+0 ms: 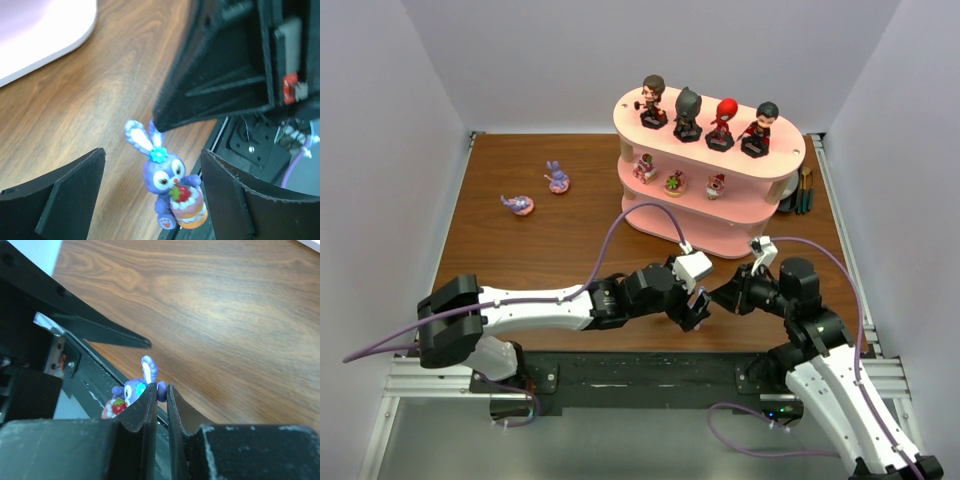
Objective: Place and organize the plastic toys onto the shelf
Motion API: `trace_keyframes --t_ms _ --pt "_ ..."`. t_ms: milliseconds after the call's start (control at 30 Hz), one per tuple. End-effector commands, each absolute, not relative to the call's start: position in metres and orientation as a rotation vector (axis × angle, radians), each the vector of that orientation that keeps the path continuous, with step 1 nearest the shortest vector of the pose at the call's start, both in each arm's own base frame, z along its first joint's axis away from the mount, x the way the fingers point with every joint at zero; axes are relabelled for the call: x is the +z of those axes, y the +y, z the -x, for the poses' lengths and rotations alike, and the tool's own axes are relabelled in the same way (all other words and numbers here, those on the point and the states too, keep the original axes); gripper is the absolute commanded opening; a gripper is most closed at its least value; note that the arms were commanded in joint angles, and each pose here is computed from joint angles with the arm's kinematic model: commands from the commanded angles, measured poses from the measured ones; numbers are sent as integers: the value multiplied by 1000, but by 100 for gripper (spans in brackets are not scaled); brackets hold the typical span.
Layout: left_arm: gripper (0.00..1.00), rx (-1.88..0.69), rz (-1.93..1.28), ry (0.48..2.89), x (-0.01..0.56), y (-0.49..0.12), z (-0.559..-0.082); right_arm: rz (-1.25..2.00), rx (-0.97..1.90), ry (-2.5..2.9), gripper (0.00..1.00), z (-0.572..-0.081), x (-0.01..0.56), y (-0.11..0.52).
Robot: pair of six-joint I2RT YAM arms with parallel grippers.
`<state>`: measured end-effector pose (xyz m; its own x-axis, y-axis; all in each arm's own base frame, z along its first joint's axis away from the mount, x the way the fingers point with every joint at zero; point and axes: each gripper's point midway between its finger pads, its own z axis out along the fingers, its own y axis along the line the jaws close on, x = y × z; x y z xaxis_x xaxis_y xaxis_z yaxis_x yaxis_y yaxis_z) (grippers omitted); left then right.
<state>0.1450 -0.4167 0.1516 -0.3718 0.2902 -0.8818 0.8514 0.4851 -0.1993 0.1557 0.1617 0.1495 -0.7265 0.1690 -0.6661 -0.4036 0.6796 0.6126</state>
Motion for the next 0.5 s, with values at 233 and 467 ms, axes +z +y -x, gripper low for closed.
trace_keyframes --t_ms 233,467 --pt "83 -706 -672 2037 169 -418 -159 160 859 2163 0 -172 163 155" --pt "81 -461 -616 2108 158 -409 -163 176 814 2201 0 -174 158 164"
